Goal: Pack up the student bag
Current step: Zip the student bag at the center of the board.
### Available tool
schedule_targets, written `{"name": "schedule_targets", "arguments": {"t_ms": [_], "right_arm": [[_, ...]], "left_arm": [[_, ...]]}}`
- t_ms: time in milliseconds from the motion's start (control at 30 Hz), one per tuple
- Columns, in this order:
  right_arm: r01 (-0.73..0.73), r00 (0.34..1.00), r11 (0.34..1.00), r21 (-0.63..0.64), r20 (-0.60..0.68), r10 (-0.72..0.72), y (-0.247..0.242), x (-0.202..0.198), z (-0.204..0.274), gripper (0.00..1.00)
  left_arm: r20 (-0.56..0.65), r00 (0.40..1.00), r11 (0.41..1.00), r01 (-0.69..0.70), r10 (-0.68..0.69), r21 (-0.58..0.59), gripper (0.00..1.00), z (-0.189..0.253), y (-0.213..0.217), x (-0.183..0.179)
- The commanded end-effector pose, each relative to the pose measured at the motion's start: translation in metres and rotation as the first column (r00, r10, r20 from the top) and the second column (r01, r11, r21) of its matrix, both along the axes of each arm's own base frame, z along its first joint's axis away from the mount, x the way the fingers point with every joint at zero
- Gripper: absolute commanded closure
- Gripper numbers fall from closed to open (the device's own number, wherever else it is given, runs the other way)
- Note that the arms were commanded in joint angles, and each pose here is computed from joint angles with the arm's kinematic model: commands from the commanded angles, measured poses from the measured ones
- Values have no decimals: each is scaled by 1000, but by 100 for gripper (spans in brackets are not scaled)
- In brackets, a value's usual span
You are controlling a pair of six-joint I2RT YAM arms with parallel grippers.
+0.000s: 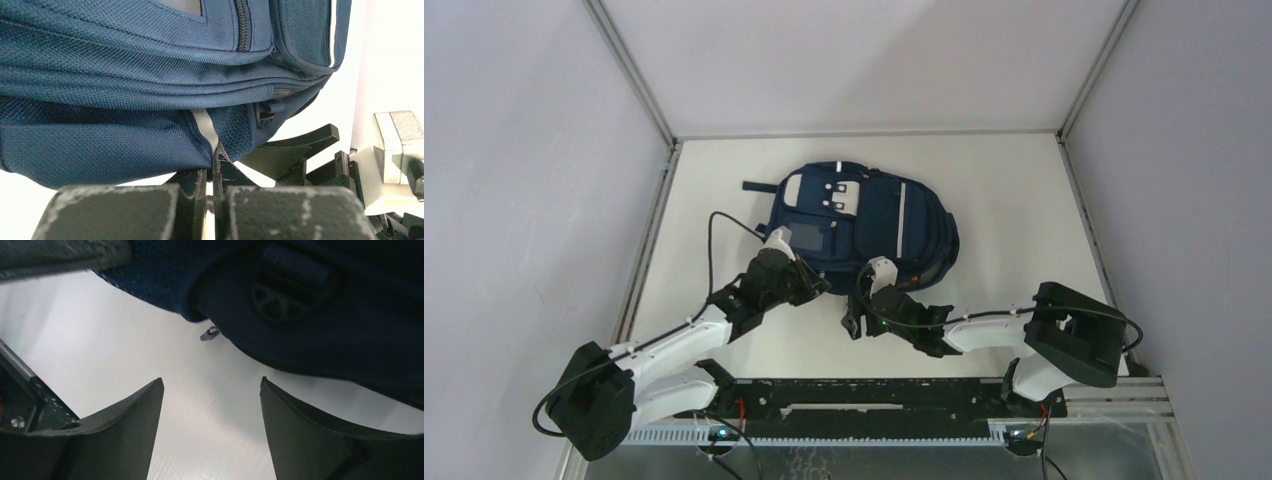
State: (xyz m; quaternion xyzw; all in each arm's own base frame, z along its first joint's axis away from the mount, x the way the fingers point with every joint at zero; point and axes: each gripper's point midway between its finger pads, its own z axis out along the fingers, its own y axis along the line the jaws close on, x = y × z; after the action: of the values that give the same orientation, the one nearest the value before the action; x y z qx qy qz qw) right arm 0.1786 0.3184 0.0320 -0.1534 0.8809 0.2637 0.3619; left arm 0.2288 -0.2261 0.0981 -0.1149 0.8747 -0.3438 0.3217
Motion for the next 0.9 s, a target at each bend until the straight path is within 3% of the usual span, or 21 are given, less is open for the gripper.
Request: {"name": "schedule_targets", "arguments": {"t_ms": [0, 233, 500, 600, 733, 867], "right_arm": [[46, 997, 979, 201, 45, -56, 34, 21, 38, 22], [173, 979, 972, 159, 80, -187, 42, 52, 35, 24], [286, 946, 948, 138, 118, -303, 25, 67, 38, 41], [303, 940, 943, 136, 121, -319, 22, 68, 39, 60], [299, 942, 946, 123, 123, -314, 20, 66, 40, 97], [305, 944, 950, 63, 113, -311, 6, 58, 35, 100]], "left_arm": [[127, 990, 993, 70, -58, -97, 100, 52, -22, 13], [133, 989, 991, 82, -68, -105, 100, 55, -25, 13], [134, 988, 990, 88, -73, -109, 100, 56, -26, 13], [134, 988, 990, 88, -74, -107, 100, 56, -25, 12], [129, 989, 991, 80, -66, -105, 100, 53, -23, 12], [140, 989, 995, 55, -43, -83, 100, 54, -16, 14]]}}
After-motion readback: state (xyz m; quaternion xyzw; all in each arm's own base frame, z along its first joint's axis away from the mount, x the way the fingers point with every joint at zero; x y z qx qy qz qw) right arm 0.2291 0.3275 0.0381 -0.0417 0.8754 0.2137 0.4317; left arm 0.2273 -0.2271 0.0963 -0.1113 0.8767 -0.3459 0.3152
